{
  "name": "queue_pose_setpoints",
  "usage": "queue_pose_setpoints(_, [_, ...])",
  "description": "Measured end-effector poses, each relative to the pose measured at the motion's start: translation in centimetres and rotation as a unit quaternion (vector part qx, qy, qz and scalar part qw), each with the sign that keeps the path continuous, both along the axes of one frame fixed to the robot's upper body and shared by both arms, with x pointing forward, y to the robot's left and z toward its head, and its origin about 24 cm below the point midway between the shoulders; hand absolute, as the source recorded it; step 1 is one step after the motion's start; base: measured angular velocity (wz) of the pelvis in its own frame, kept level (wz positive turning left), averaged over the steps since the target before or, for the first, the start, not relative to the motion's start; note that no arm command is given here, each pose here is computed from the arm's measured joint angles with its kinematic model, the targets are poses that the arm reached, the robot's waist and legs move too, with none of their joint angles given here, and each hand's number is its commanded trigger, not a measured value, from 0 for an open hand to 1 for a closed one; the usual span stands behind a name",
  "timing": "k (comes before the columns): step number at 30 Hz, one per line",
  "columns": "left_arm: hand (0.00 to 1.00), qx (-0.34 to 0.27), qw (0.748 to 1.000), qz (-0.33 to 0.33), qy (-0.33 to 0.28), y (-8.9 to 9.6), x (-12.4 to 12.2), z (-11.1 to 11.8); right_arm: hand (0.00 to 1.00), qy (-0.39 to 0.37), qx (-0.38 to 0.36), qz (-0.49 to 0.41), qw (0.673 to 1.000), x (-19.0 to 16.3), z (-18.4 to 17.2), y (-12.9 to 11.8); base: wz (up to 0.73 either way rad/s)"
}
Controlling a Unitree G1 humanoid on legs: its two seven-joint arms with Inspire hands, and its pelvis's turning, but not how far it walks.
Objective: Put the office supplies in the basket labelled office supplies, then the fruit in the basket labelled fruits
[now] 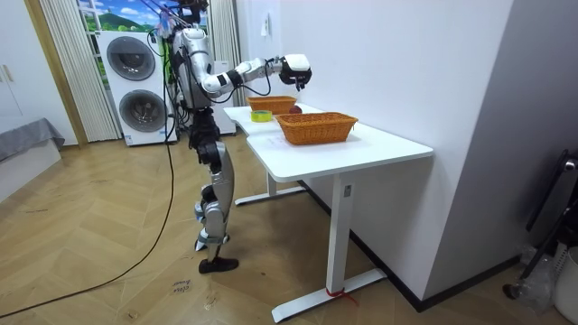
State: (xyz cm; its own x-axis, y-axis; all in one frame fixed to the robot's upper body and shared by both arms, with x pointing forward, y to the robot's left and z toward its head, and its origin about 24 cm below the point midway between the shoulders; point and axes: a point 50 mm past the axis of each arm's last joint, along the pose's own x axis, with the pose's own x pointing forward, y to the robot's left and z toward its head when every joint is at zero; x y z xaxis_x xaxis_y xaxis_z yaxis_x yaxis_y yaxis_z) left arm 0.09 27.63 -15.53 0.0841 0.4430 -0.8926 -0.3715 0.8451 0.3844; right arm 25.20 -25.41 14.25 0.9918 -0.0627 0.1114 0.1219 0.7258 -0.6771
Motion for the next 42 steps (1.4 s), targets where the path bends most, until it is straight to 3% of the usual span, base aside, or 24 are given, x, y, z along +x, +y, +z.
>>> queue_pose_setpoints(19, [0.0,0.007,1.0,-0.005,0.009,0.2,-0.8,0.1,1.0,-0.032,-0.002,-0.085,0.996,-0.1,-0.7,-2.5,0.0])
queue_pose_setpoints(41, [0.0,-0.019,1.0,-0.005,0.017,0.0,-1.4,0.0,1.0,0.04,-0.011,-0.12,0.992,-1.1,-3.7,-4.4,0.0])
queue_pose_setpoints(42, [0.0,-0.019,1.0,-0.005,0.018,0.0,-1.5,0.0,0.75,0.045,-0.014,-0.121,0.992,-1.2,-3.8,-4.5,0.0])
